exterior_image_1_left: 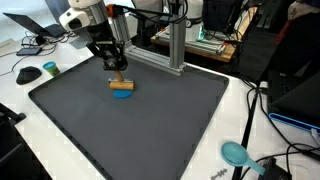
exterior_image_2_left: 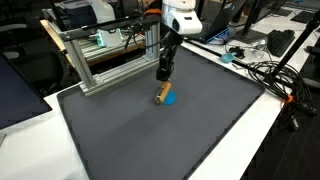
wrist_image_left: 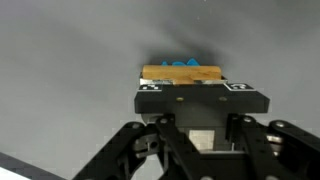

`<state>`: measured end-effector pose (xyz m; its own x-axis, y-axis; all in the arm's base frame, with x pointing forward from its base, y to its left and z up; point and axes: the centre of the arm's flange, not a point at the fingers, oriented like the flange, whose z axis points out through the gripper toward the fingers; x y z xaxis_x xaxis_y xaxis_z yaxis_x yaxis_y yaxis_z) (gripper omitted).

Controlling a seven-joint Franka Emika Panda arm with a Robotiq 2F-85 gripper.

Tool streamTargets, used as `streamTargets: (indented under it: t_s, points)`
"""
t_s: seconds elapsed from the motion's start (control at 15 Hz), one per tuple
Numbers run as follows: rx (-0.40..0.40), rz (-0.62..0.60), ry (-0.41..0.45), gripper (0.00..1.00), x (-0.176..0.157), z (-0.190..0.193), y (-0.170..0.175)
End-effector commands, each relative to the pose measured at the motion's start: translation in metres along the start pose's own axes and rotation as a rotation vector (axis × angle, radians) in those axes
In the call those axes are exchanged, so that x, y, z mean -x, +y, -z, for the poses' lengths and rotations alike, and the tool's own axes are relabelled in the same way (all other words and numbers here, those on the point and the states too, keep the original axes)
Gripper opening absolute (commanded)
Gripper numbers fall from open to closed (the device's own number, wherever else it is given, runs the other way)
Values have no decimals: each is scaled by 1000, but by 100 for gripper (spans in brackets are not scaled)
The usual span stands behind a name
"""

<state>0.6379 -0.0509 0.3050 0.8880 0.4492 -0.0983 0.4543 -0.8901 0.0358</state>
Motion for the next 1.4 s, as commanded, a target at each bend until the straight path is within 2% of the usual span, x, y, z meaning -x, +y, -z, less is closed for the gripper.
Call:
streamTargets:
  t_s: [0.0,0.67,1.07,1.13,1.2,1.33]
  points:
    - [-40,19,-144,22,25,-63,-4]
    - [-53,29,-179,22,27,-64,-4]
    - [-98,69,-450,22,50,-80,2]
    - [-135,61,-484,22,49,-75,7]
    - [-164,54,-510,22,51,-72,11]
    - [-186,17,-441,22,50,-50,22]
